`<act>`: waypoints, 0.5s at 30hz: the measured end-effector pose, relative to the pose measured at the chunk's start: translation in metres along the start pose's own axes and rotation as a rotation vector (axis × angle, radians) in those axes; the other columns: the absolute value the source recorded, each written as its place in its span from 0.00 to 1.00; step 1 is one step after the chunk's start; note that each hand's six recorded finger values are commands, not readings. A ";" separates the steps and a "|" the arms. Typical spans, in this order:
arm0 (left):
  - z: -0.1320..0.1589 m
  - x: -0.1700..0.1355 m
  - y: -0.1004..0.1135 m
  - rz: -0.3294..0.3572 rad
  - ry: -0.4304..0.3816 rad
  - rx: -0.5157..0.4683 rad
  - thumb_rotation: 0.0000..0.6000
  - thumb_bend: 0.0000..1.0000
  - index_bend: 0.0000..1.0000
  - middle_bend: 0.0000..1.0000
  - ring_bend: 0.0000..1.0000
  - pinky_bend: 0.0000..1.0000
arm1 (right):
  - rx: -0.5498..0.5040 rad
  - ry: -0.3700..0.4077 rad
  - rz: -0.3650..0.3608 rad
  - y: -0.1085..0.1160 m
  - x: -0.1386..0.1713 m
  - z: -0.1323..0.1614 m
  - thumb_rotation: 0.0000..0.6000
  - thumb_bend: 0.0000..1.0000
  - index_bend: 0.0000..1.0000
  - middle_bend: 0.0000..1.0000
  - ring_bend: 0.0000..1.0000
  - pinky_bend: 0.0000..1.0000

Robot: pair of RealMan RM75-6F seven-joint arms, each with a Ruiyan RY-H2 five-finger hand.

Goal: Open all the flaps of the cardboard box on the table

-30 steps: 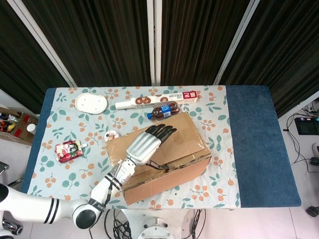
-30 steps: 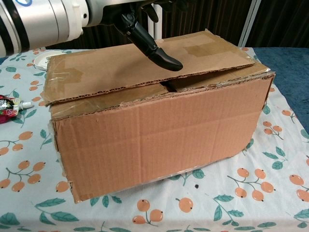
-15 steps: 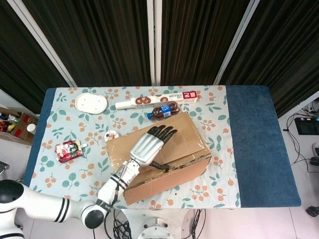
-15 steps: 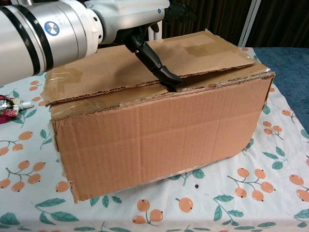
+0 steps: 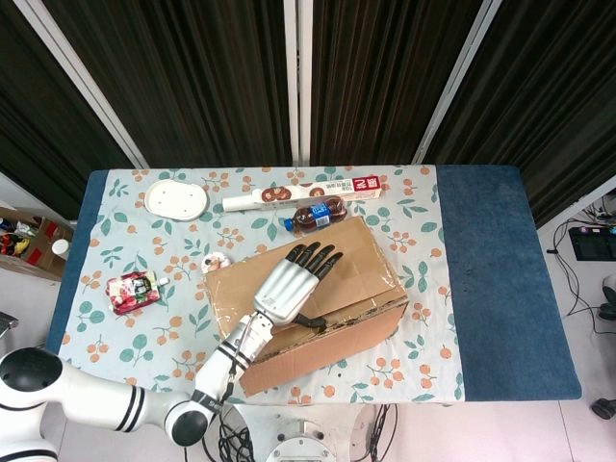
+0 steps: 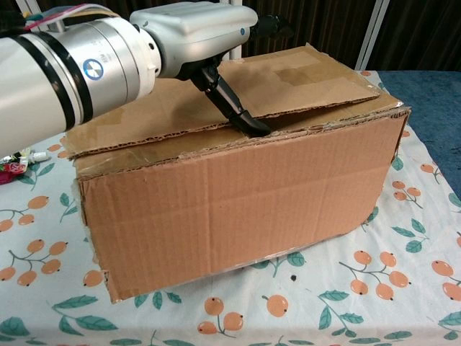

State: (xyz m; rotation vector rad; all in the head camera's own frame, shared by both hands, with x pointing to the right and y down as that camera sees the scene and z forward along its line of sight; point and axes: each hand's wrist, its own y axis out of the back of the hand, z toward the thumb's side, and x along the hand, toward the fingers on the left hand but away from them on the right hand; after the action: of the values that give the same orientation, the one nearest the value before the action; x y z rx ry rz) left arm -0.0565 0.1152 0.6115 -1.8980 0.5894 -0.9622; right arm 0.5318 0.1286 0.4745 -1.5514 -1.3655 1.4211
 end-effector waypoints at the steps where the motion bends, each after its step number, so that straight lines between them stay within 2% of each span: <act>1: 0.000 0.000 0.001 0.011 0.002 0.010 0.73 0.00 0.02 0.05 0.07 0.17 | -0.001 0.000 0.000 0.000 0.000 0.000 1.00 0.15 0.00 0.00 0.00 0.00; 5: -0.003 -0.002 0.006 0.042 0.012 0.037 0.78 0.03 0.01 0.05 0.07 0.16 | -0.003 0.004 0.002 -0.001 0.000 0.001 1.00 0.15 0.00 0.00 0.00 0.00; 10: -0.007 -0.007 0.011 0.067 0.025 0.061 0.83 0.18 0.01 0.05 0.07 0.16 | -0.008 0.009 0.005 -0.002 0.000 0.001 1.00 0.15 0.00 0.00 0.00 0.00; 13: -0.009 -0.010 0.017 0.096 0.034 0.073 0.84 0.23 0.01 0.05 0.07 0.17 | -0.009 0.009 0.006 -0.002 0.000 0.002 1.00 0.15 0.00 0.00 0.00 0.00; 15: -0.011 -0.013 0.022 0.122 0.043 0.089 0.91 0.25 0.01 0.05 0.07 0.17 | -0.010 0.011 0.005 -0.002 0.001 0.002 1.00 0.16 0.00 0.00 0.00 0.00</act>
State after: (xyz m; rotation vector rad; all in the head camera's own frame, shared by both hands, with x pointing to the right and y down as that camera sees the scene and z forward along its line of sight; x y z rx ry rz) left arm -0.0731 0.1084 0.5907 -1.7457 0.6685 -0.9374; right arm 0.5291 0.1293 0.4757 -1.5675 -1.3655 1.4087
